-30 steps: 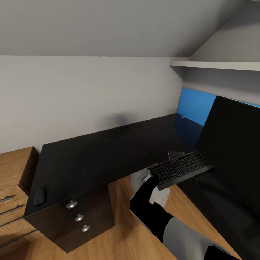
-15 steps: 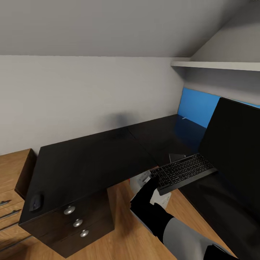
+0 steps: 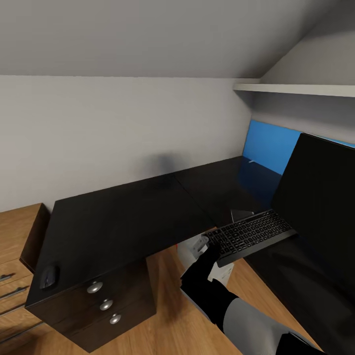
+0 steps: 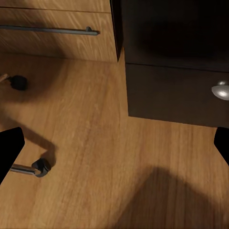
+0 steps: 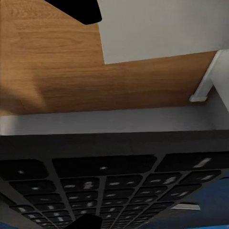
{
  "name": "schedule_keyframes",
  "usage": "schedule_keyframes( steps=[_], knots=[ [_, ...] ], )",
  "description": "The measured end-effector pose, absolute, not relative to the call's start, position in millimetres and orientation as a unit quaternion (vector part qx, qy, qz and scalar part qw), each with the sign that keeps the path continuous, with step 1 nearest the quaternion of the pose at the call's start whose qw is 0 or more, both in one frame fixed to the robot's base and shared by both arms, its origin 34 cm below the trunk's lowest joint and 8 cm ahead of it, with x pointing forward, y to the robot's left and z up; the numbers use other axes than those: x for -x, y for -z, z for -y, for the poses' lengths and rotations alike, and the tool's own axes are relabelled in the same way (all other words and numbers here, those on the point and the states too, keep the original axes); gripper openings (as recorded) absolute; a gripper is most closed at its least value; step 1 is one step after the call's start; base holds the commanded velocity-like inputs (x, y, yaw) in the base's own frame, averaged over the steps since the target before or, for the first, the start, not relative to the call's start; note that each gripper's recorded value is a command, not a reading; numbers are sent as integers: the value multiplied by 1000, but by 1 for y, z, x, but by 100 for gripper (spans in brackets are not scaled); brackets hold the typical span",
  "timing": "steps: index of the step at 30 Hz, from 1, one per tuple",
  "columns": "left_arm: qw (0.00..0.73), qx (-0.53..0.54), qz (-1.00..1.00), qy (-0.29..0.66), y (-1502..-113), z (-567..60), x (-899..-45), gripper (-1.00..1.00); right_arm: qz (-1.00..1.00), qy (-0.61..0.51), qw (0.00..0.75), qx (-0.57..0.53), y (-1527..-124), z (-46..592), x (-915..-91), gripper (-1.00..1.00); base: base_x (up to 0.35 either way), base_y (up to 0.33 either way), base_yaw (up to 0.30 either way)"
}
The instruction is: In the bedroom, organize the workspace by keeping the computer under the desk, ensuring the monitor is on the desk, placing the keyboard on the desk next to the monitor, placing the mouse on the desk next to the keyboard, moving the folder from the swivel chair onto the desk next to the mouse, stacking the notebook on top of the folder with the pen on top of the notebook, and positioning the swivel chair next to the desk.
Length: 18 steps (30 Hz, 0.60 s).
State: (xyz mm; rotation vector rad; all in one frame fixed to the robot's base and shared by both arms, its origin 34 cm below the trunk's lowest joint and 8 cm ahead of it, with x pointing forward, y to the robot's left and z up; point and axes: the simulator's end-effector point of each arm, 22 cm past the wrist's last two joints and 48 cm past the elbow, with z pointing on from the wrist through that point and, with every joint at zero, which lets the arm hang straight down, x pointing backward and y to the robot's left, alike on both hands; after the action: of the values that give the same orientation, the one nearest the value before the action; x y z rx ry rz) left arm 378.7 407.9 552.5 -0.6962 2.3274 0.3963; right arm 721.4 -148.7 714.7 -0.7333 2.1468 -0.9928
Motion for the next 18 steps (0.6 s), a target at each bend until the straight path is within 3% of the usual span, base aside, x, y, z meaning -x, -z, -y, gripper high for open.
schedule_keyframes(
  steps=[18],
  knots=[
    [334,267,-891,-151,-553,-408,-379,100,-819,381,325,280,-714,150,-721,100,0,0,0]
  ],
)
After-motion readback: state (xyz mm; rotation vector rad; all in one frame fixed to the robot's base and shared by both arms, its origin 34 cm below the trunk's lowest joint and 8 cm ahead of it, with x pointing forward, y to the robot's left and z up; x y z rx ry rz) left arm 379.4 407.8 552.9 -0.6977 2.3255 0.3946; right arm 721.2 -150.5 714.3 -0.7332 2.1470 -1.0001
